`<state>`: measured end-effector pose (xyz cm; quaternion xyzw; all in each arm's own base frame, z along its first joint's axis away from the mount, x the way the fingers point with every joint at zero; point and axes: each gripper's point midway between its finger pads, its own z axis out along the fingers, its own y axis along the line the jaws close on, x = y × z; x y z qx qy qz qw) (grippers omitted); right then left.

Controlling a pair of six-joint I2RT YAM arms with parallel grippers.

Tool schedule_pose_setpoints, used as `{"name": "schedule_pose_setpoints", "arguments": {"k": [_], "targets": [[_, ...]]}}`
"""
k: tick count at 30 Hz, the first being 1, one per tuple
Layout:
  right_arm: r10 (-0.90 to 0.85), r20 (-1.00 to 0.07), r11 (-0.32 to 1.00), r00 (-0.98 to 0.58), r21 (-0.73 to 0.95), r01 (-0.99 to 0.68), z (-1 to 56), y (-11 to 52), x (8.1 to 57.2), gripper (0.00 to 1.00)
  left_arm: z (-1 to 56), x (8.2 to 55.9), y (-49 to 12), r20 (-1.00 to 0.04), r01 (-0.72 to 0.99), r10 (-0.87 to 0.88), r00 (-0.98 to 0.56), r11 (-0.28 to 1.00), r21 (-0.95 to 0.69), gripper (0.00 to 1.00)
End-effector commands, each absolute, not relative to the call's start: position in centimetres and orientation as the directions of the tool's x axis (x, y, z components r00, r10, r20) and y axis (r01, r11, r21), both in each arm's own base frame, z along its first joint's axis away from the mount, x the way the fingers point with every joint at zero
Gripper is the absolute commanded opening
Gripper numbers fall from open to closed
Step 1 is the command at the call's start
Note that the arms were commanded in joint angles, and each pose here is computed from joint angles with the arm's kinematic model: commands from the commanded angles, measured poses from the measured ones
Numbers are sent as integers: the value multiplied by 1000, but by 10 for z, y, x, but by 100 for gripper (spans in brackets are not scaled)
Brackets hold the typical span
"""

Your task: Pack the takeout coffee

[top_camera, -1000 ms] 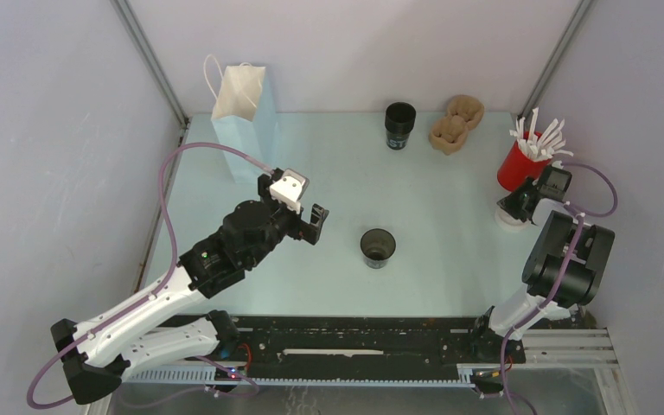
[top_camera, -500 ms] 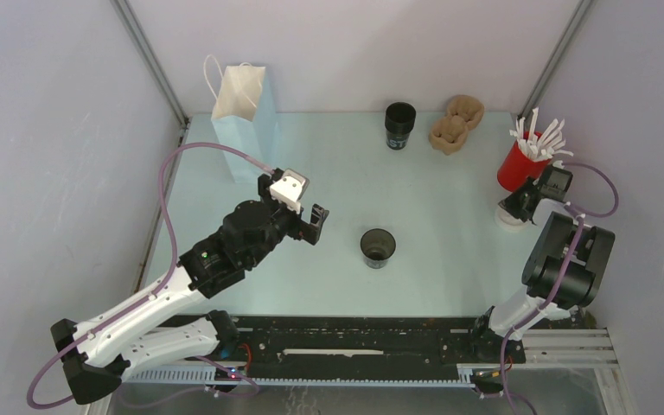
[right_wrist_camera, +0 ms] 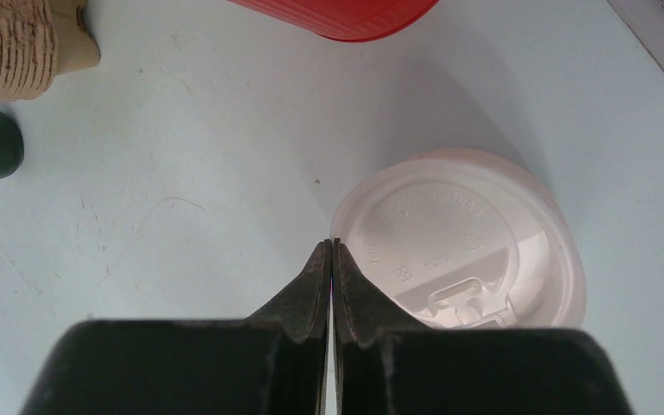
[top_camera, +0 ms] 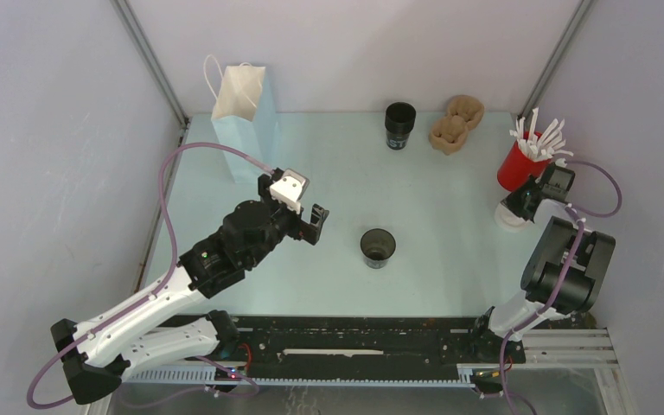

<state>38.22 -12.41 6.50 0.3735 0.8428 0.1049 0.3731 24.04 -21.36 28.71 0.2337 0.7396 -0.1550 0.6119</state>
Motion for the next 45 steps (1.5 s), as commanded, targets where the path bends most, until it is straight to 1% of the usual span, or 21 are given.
{"name": "schedule_pose_setpoints", "arguments": {"k": [1, 5, 8, 14, 31, 39, 43, 45], "targets": [[697, -588, 706, -410, 464, 535, 84, -129, 387, 6, 295, 241, -217, -985, 548, 136, -109, 835, 55, 100], [700, -586, 704, -409, 467, 536, 84, -130, 386, 5, 295, 241, -217, -985, 548, 136, -108, 835, 55, 100], [703, -583, 701, -408, 470, 537, 83, -130, 386, 0, 295, 240, -217, -985, 550, 137, -109, 833, 55, 100], [712, -582, 690, -393, 476, 545, 89, -131, 382, 0, 295, 240, -218, -985, 550, 137, -109, 833, 55, 100], [739, -604, 642, -299, 496, 584, 129, -136, 361, 0, 301, 236, -220, -988, 567, 118, -103, 823, 39, 100], [734, -618, 659, -282, 546, 518, 155, -119, 350, 0, 306, 233, -224, -989, 582, 93, -114, 813, 10, 100], [725, -614, 683, -311, 586, 436, 174, -94, 342, 0, 313, 229, -225, -990, 594, 62, -123, 804, -24, 100], [716, -609, 698, -341, 617, 364, 187, -72, 338, 0, 320, 225, -226, -991, 603, 28, -132, 795, -58, 100]]}}
